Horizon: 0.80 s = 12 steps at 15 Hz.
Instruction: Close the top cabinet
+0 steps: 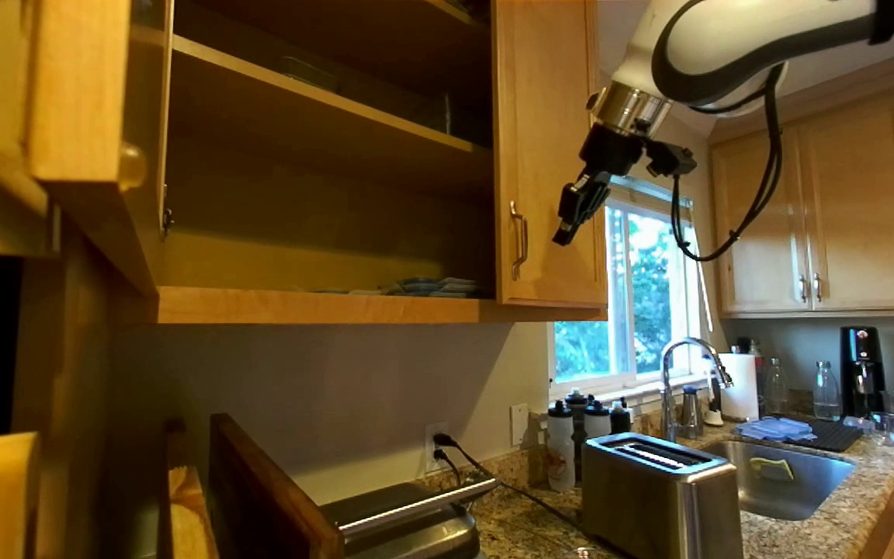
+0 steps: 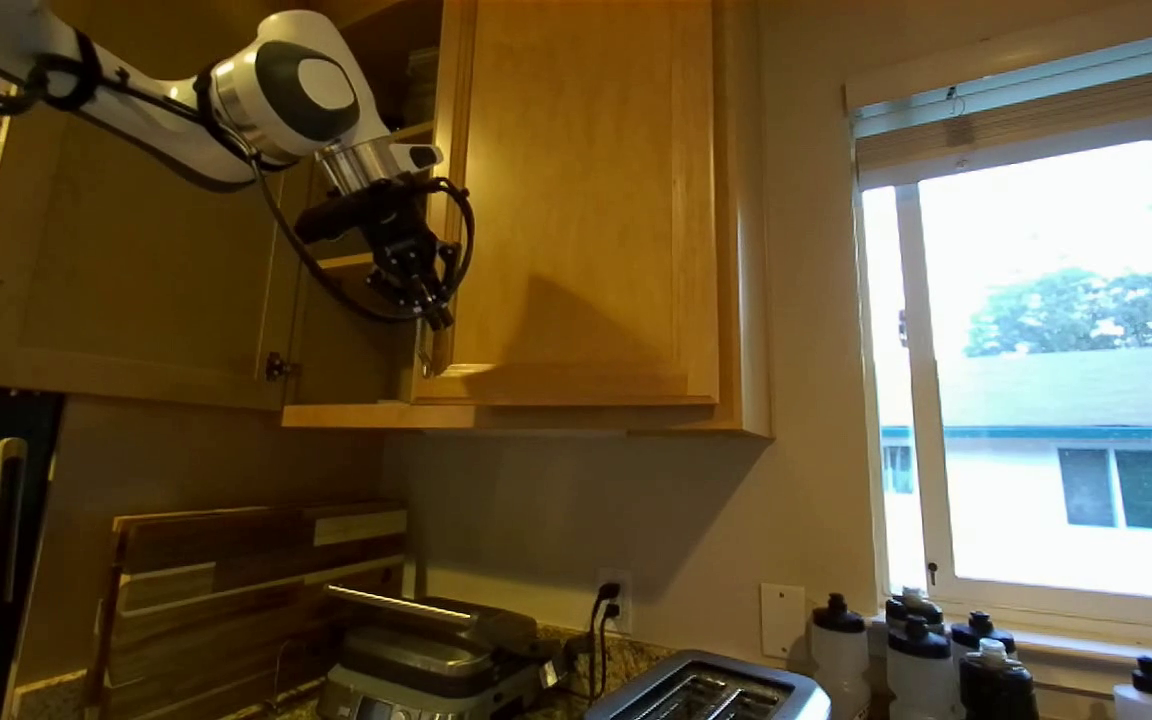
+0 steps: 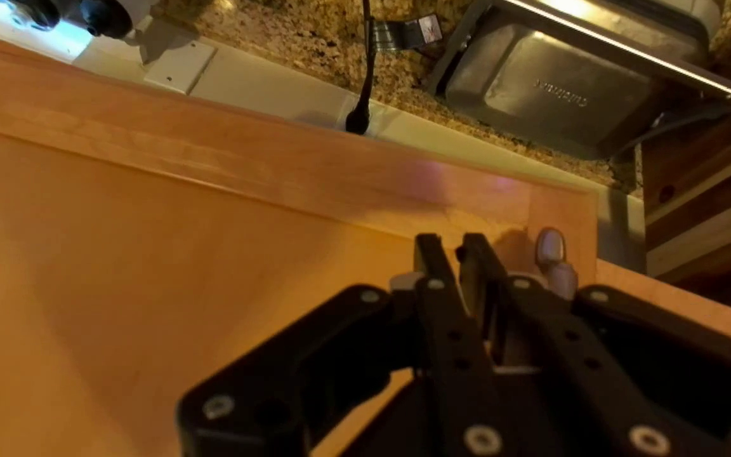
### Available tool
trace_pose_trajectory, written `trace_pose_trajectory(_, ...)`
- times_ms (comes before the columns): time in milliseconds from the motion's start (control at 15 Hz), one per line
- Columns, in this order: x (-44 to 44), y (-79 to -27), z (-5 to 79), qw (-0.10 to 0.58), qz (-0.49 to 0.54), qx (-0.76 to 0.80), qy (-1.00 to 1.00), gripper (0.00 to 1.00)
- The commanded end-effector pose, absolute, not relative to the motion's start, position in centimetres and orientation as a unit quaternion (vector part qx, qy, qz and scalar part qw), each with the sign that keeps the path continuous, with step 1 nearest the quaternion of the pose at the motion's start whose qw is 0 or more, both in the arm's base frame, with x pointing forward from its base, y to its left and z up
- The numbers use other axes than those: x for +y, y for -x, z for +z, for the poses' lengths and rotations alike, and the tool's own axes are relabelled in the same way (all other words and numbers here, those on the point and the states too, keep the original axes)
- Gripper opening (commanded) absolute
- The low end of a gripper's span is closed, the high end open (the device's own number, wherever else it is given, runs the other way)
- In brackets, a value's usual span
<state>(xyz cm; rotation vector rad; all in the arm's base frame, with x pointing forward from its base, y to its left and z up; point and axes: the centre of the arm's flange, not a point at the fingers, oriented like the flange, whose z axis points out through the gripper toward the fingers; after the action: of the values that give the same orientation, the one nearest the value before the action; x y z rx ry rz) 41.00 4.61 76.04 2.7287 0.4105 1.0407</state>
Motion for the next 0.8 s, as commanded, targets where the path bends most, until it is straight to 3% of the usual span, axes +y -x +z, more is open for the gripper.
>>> trace_pose_trajectory(0,6.2,-44.8,77.4,0.073,0.365,0.139,-0.918,0.00)
trace_pose_trajectory(733,9.8,-50.4,78.7,0.069,0.387,0.172,-0.903,0.03)
